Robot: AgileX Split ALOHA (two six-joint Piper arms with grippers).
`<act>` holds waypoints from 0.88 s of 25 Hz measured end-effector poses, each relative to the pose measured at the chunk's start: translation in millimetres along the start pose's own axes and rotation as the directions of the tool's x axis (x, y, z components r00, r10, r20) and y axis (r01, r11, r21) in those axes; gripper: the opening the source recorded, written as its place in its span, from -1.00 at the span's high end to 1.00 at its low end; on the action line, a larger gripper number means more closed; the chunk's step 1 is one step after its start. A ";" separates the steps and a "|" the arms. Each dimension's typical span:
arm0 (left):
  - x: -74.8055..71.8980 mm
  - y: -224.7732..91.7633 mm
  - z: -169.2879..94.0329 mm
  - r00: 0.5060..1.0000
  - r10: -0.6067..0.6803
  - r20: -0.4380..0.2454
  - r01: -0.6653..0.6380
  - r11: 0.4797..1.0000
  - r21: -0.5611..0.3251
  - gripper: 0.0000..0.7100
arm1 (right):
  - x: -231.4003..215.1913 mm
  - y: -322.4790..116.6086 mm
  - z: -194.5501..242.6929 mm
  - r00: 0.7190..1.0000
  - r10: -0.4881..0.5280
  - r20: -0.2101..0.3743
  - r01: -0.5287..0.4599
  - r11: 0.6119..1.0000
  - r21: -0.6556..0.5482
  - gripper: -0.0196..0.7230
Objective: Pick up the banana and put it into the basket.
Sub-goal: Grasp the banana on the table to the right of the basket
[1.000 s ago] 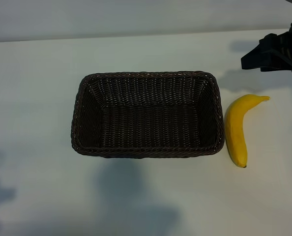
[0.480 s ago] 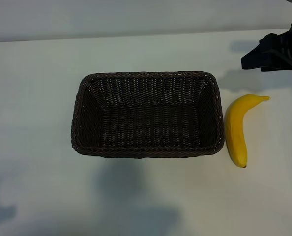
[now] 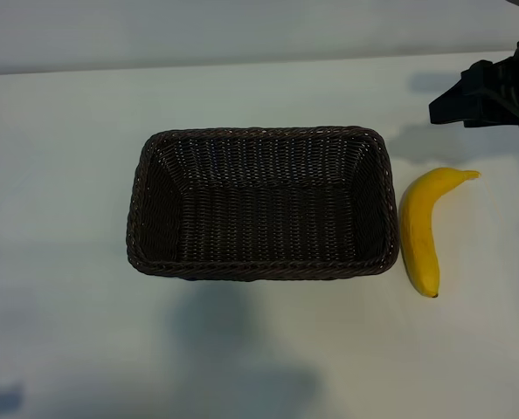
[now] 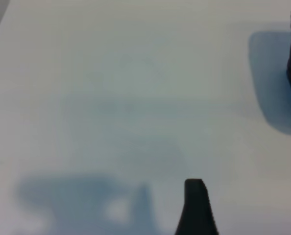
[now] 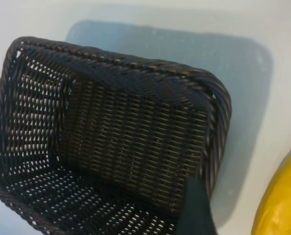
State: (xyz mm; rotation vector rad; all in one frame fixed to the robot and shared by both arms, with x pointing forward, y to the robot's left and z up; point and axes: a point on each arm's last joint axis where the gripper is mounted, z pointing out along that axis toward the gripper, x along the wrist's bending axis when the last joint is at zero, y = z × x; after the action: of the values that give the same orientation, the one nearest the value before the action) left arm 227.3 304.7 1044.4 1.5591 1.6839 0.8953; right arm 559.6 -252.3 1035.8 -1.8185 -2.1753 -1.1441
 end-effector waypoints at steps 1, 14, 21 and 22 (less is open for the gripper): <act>0.0 -0.1 0.0 1.000 0.000 0.000 0.000 1.000 -0.001 -0.54 | -0.1 -0.1 0.0 1.000 -0.001 0.001 0.001 1.000 0.001 -0.50; 0.0 -0.2 0.2 1.000 0.001 0.000 -0.001 1.000 -0.001 -0.54 | -9.0 8.6 -3.0 0.991 0.063 0.115 -0.061 0.998 -0.021 -0.50; 0.0 -0.2 0.2 1.000 0.001 0.000 -0.001 1.000 -0.001 -0.54 | -18.9 37.2 5.2 0.982 0.121 0.147 -0.129 0.990 0.048 -0.50; 0.0 -0.2 0.2 1.000 0.001 0.000 -0.001 1.000 -0.001 -0.54 | -19.7 38.3 9.0 0.981 0.125 0.146 -0.137 0.988 0.076 -0.50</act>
State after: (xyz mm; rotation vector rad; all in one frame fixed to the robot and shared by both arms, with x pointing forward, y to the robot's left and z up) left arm 227.4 304.7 1044.1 1.5593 1.6832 0.8959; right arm 602.4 -262.6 1037.8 -2.0268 -2.1015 -0.9081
